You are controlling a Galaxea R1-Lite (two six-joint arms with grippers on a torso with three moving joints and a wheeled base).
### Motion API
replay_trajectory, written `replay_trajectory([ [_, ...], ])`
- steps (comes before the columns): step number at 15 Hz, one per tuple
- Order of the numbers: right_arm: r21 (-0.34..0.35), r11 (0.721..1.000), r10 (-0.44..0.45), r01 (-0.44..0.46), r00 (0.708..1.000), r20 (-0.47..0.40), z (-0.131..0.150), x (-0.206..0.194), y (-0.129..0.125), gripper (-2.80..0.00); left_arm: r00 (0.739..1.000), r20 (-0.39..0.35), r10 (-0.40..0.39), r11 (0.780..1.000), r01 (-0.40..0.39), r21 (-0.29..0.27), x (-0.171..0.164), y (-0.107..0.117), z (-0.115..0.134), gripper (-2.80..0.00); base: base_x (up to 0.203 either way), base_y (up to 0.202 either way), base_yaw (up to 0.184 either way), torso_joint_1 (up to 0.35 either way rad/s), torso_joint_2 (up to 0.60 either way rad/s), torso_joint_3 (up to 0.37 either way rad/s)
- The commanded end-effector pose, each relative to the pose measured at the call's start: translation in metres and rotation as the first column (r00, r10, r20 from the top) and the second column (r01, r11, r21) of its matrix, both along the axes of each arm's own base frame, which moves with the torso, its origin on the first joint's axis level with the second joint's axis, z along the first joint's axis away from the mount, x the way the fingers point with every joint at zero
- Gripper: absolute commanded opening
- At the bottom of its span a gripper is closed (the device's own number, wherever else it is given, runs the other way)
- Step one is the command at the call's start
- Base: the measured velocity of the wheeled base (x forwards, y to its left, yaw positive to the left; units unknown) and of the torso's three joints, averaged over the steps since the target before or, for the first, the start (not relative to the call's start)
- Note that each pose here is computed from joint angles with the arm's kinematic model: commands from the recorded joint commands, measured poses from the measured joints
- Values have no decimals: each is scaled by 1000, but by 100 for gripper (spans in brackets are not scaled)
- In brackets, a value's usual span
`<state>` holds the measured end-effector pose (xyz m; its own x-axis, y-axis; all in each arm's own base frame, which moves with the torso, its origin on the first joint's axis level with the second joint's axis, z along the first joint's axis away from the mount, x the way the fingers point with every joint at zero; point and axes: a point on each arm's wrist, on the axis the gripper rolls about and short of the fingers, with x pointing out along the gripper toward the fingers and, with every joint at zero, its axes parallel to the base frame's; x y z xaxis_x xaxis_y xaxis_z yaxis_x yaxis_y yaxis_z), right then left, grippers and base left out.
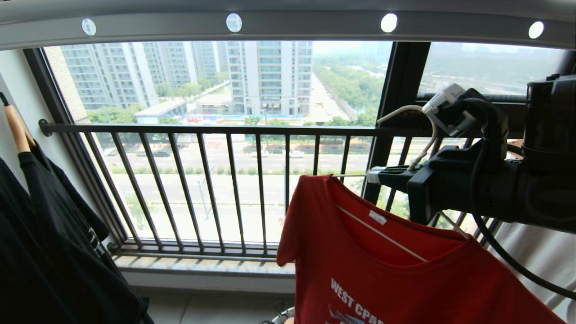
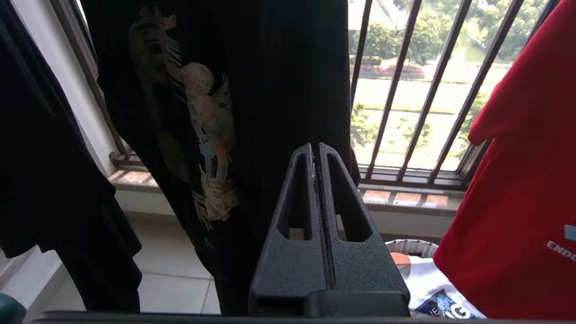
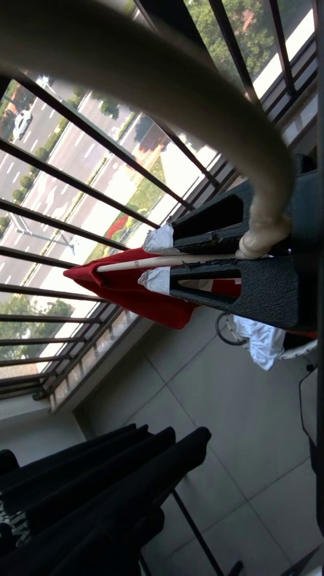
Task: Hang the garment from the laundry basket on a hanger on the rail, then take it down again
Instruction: Take the clothes off the clothes rack
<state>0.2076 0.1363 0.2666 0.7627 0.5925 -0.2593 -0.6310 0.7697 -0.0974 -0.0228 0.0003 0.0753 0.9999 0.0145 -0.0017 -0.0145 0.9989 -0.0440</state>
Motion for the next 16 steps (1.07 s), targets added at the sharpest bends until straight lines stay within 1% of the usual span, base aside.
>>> replay_trajectory([
  [1,-10,1000,4,-4,1000,-17,-5,7,5,-280,1000,0,1,1000,-1,0,0,0,0,-280,0,0,0,0,0,0],
  [5,0,1000,1,-1,1000,3,-8,15,9,-280,1000,0,1,1000,-1,0,0,0,0,-280,0,0,0,0,0,0],
  [11,-9,1000,0,0,1000,-15,-13,17,11,-280,1000,-1,1,1000,-1,1,0,0,0,-280,0,0,0,0,0,0],
  [13,-12,1000,2,-3,1000,-25,-16,20,13,-280,1000,-2,1,1000,-1,14,0,0,0,-280,0,0,0,0,0,0],
  [15,3,1000,7,-7,1000,-18,-17,23,15,-280,1000,0,1,1000,-1,18,0,0,0,-280,0,0,0,0,0,0],
  [16,24,1000,6,-6,1000,0,-17,26,17,-280,1000,0,1,1000,-1,18,0,0,0,-280,0,0,0,0,0,0],
])
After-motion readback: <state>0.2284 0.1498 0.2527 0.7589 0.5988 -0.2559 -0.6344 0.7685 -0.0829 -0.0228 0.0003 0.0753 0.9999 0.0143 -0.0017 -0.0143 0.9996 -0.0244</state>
